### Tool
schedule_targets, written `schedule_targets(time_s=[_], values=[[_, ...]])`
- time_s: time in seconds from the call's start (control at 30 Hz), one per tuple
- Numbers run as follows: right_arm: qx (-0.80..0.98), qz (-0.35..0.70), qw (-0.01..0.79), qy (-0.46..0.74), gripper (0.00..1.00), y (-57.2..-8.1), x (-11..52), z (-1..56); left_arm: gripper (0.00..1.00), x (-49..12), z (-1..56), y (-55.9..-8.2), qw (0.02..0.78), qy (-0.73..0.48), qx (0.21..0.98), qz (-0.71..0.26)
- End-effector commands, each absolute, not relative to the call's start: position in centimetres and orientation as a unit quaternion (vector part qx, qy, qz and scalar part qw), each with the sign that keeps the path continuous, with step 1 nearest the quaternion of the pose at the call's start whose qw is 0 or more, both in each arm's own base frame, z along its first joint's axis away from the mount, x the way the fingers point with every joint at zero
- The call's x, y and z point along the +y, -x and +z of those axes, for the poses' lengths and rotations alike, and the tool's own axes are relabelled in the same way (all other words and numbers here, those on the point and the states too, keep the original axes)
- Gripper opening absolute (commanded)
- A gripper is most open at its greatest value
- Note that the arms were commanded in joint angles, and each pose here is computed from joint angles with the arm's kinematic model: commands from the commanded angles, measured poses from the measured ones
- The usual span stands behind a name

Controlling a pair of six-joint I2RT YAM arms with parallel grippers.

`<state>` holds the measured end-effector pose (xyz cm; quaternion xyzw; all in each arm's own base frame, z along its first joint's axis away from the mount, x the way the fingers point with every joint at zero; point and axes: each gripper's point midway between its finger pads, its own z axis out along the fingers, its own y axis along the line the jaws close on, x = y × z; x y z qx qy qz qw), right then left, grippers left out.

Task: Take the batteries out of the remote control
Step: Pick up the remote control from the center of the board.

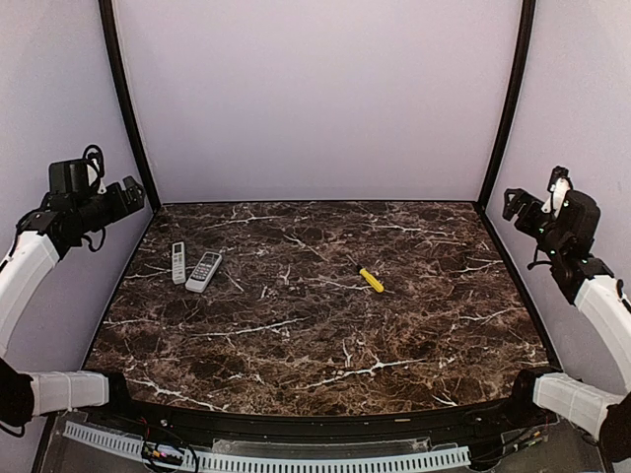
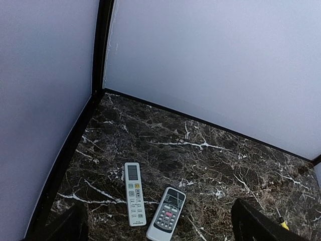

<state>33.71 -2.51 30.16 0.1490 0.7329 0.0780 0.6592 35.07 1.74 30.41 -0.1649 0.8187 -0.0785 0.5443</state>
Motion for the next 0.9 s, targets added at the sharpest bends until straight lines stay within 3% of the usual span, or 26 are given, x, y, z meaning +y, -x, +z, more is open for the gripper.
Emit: schedule_targets(time_s=[0.0,0.2,0.5,0.87], values=[[0.721,0.060,0.665,-0.185,0.99,-33.1,-3.9,30.6,0.99,0.8,31.0,-34.1,0.524,0.131,0.838,-0.081],[0.754,0.059,0.622,-0.204,0.99,-34.0,-4.1,29.3,0.99,-1.1,30.5,-34.4,0.511,0.087,0.847,-0.118],[0.760,0.108,0.628,-0.128,0.99,-34.9,-1.1,30.5,0.98,-0.2,27.4,-35.1,0.456,0.093,0.882,-0.075],[0.809,0.140,0.567,-0.073,0.94,-37.3,4.1,27.0,0.99,-4.0,17.5,-36.9,0.348,0.104,0.929,-0.076]])
